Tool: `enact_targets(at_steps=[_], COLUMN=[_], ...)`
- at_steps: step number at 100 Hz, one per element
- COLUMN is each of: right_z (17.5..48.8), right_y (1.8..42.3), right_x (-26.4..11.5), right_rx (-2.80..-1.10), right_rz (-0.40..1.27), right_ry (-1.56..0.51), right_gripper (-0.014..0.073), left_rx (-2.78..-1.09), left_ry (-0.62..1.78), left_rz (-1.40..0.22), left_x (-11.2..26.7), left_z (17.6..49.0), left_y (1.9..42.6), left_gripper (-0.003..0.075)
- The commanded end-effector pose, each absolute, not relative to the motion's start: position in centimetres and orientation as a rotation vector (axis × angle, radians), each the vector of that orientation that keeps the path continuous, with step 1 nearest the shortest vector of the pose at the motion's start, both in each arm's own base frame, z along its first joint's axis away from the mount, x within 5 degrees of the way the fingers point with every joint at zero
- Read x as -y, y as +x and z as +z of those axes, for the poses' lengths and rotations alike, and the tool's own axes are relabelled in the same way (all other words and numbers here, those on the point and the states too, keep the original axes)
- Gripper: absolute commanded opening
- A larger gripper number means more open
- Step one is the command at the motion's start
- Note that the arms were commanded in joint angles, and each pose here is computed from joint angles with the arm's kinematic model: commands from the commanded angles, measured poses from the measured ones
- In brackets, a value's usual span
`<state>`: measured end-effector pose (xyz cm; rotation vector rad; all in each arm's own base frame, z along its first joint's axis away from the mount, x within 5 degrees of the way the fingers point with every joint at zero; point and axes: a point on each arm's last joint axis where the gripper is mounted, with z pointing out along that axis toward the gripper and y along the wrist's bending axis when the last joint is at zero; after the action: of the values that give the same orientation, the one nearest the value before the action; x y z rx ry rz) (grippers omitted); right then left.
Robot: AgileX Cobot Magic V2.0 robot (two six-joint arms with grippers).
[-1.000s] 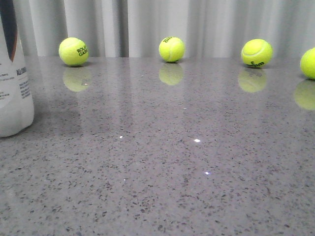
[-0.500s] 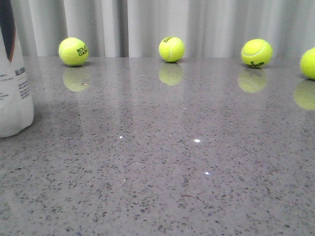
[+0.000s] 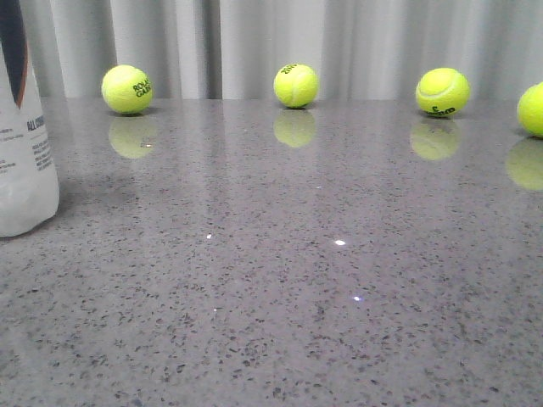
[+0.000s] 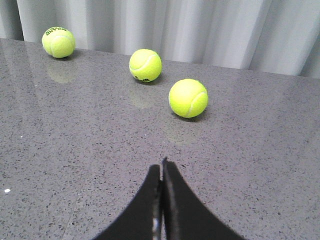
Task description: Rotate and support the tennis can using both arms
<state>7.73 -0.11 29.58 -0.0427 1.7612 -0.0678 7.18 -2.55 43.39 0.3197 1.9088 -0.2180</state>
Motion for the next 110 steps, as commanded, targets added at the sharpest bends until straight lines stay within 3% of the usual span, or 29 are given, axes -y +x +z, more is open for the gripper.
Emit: enact_targets(at_steps=[1, 34, 48, 64, 85, 110], right_z=[31.2, 31.2, 31.2, 31.2, 31.2, 31.2], right_y=[7.7, 7.7, 7.7, 7.7, 7.7, 7.7], right_x=[0.2, 0.2, 0.2, 0.2, 0.2, 0.2], right_rx=[-1.655, -1.655, -1.655, -1.655, -1.655, -1.655], right_rz=[-0.083, -0.083, -0.083, -0.083, -0.083, -0.083], right_ry=[-0.029, -0.029, -0.029, -0.029, -0.029, -0.029], right_gripper=[-0.0067, -0.0067, -0.0067, -0.0067, -0.0067, -0.0067], left_rx=[-1.754, -1.540, -1.481, -1.468, -1.468, -1.468], left_ry=[0.262, 0.160, 0.132, 0.127, 0.127, 0.127], left_rz=[-0.240, -0.249, -0.241, -0.239, -0.239, -0.239], left_x=[2.4, 2.0, 1.9, 1.9, 1.9, 1.9], left_z=[42.3, 32.3, 30.3, 30.0, 30.0, 30.0], left_y=[6.9, 7.4, 7.9, 8.0, 8.0, 8.0], left_gripper=[0.0523, 0.0522, 0.0472, 0.0337, -0.0020, -0.0021])
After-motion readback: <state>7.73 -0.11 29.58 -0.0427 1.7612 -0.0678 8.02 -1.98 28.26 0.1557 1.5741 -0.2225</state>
